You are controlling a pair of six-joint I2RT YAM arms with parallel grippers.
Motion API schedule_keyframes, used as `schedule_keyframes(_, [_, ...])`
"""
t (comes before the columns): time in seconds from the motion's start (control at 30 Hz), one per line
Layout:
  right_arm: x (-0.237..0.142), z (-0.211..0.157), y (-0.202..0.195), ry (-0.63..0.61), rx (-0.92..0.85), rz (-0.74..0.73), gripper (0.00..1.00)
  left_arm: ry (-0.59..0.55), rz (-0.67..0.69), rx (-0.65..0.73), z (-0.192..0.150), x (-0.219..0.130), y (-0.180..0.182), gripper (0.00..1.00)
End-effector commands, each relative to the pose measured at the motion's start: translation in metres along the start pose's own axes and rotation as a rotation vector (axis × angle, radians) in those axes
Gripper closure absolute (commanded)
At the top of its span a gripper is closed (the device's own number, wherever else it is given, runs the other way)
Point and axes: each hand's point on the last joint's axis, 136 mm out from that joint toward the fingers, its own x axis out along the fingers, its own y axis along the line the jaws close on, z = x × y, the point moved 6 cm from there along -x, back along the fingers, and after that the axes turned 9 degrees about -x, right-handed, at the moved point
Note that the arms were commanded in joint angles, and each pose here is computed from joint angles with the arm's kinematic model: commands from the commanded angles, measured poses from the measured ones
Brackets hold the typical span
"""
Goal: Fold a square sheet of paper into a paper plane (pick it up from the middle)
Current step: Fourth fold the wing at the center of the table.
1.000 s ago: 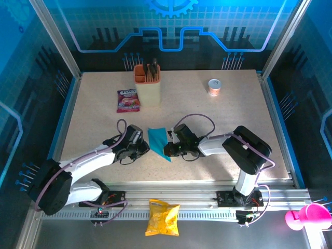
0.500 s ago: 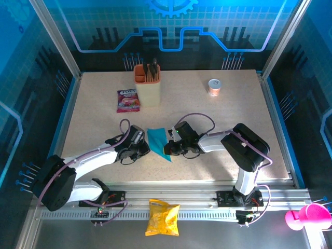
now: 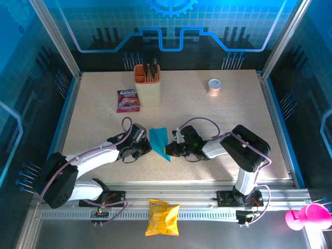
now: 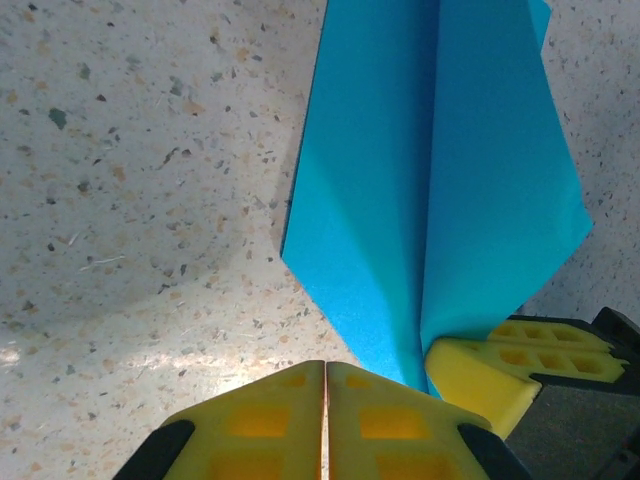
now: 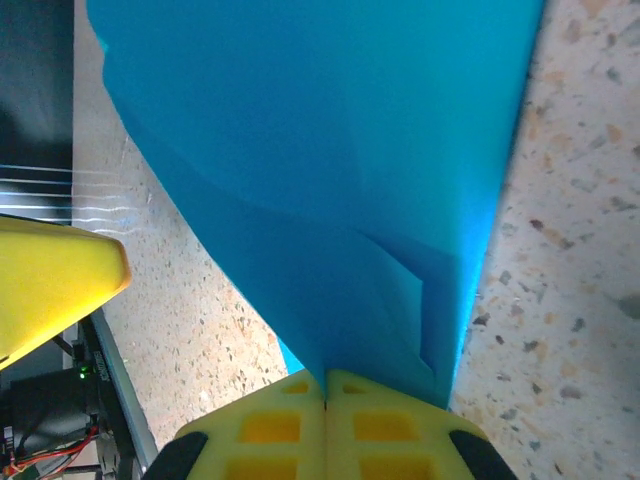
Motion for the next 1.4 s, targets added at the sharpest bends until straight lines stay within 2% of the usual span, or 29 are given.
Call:
schedule_keyframes(0.0, [0.002, -0.046, -0.044, 0.143, 0.132, -0.163, 1.0, -0.016, -0.06, 0.031, 0.003, 0.002, -0.017, 0.9])
schedule_keyframes(0.27, [0.004, -0.05, -0.049, 0.145, 0.153, -0.17, 1.0, 0.003, -0.183, 0.1, -0.001, 0.009, -0.044, 1.0])
schedule_keyframes(0.77, [0.007, -0.06, -0.059, 0.137, 0.206, -0.144, 1.0, 0.003, -0.197, 0.132, -0.003, 0.027, -0.037, 1.0])
schedule_keyframes(1.37, [0.007, -0.063, -0.065, 0.129, 0.23, -0.134, 1.0, 0.018, -0.227, 0.155, -0.002, 0.04, -0.046, 1.0])
